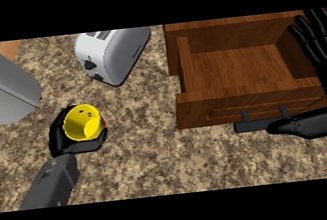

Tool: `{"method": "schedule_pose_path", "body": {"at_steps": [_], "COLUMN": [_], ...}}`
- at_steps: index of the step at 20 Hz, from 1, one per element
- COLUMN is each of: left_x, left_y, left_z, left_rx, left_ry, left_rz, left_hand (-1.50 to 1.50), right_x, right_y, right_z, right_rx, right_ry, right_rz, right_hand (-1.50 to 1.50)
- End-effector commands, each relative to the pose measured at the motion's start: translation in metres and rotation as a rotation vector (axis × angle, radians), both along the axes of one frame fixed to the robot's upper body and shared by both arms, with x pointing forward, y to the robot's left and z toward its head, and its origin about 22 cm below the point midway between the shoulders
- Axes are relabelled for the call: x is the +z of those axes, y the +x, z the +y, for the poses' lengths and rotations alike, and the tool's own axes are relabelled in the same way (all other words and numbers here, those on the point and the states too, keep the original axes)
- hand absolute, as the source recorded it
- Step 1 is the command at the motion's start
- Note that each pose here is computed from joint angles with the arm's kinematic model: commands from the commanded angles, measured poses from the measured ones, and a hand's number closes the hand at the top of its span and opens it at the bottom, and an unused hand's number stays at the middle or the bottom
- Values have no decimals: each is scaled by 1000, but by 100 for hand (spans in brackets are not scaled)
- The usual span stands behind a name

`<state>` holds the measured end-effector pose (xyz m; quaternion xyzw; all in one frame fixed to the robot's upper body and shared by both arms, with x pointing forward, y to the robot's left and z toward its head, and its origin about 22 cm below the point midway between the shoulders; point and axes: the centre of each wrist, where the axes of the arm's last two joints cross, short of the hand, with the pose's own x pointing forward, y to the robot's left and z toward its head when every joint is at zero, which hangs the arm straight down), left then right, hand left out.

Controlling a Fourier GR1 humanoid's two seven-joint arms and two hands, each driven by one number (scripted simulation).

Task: Pick up the cup, place it into the drawer and close the drawer

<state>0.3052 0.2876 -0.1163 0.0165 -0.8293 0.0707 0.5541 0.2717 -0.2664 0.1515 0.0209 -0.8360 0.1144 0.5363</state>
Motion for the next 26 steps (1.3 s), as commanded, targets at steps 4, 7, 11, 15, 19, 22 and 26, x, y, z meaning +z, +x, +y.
{"method": "schedule_pose_path", "body": {"at_steps": [4, 7, 11, 15, 19, 22, 26], "left_x": [49, 82, 121, 169, 229, 261, 305], "left_y": [52, 75, 93, 105, 115, 121, 129], "left_z": [-43, -70, -105, -151, -183, -200, -231], "left_rx": [-174, -189, -292, -332, -339, -339, -314], "left_ry": [-28, -19, 8, 20, 44, 84, 144], "left_rz": [-164, -219, -215, -235, -209, -203, -159], "left_hand": [150, 150, 150, 150, 150, 150, 150], "right_x": [3, -19, 6, -9, -12, -6, -17], "right_y": [-3, -15, -4, 12, 1, -4, 15], "right_z": [-4, -7, -1, -17, -1, -9, -6], "right_rx": [-32, -14, -18, -35, -45, -45, -62], "right_ry": [-11, -10, -24, -21, -30, -9, -15], "right_rz": [17, 10, 26, 8, 18, 12, 3], "right_hand": [-150, -150, -150, -150, -150, -150, -150]}}
